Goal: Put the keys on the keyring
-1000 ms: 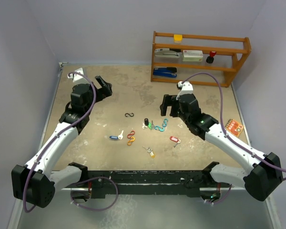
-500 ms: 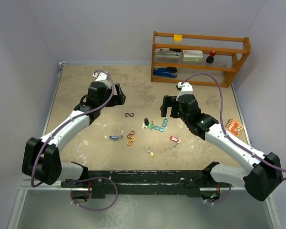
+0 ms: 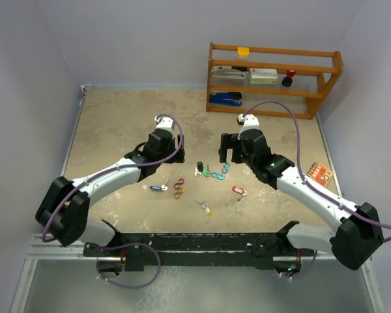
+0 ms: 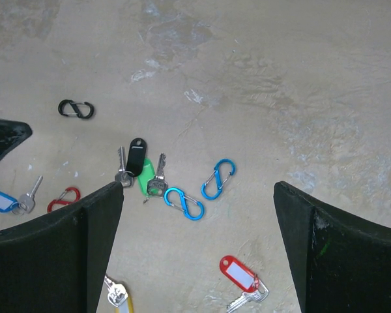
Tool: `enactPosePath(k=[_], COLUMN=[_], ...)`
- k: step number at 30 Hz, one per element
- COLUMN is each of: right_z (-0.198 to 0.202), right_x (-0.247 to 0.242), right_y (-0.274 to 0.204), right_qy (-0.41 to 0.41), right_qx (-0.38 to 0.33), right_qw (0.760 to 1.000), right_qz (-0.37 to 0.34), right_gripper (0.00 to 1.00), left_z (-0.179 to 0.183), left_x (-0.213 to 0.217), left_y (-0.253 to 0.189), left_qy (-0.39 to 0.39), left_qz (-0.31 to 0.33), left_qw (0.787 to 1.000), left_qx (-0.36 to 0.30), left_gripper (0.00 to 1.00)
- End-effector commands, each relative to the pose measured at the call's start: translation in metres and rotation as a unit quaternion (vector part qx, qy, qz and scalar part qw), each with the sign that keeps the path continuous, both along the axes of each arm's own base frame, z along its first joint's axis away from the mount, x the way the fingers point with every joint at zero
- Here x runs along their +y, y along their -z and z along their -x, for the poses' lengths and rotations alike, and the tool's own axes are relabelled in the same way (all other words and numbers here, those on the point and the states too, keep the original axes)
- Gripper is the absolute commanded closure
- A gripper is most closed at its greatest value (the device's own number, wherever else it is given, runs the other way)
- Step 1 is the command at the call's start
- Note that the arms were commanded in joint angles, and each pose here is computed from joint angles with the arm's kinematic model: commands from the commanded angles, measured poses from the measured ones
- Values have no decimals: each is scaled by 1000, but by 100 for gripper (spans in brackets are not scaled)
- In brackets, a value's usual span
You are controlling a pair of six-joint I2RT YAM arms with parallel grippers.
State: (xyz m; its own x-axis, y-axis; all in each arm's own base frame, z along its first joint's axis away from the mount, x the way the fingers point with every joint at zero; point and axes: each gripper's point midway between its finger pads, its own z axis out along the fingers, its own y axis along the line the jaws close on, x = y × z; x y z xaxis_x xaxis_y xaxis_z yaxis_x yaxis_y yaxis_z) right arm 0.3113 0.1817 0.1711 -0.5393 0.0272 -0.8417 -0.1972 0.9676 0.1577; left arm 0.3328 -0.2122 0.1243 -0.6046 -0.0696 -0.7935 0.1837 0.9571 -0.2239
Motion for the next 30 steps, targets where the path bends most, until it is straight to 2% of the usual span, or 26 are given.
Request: enactPosePath(k=[1,6,16,24,30], right_z=[-3,-1,0,-1,-1], right_x=[5,-1,-2,-1,-4], right_y=[-21,-24,-23,-23,-25], right_qy=[-9,-1,-1,-2,2], right_qx=[-27,-35,-34,-35,-37], right_qw=[1000,999,999,999,999], right_qz=[-12,-11,-9,-7,-5], right_gripper=[0,0,0,0,0], left_z=[-7,8,-4,-4,-11], left_x=[-15,-30,-18,-48,-54], left_y=[-8,-4,26,32,47], left_qy=[6,14,10,54,48], left_qz=[-6,-17,-105,-56,-63], left_qw=[1000,999,994,997,997], left_qx=[-21,-30,-30,-21,-7], left_gripper=[26,25,26,26,26])
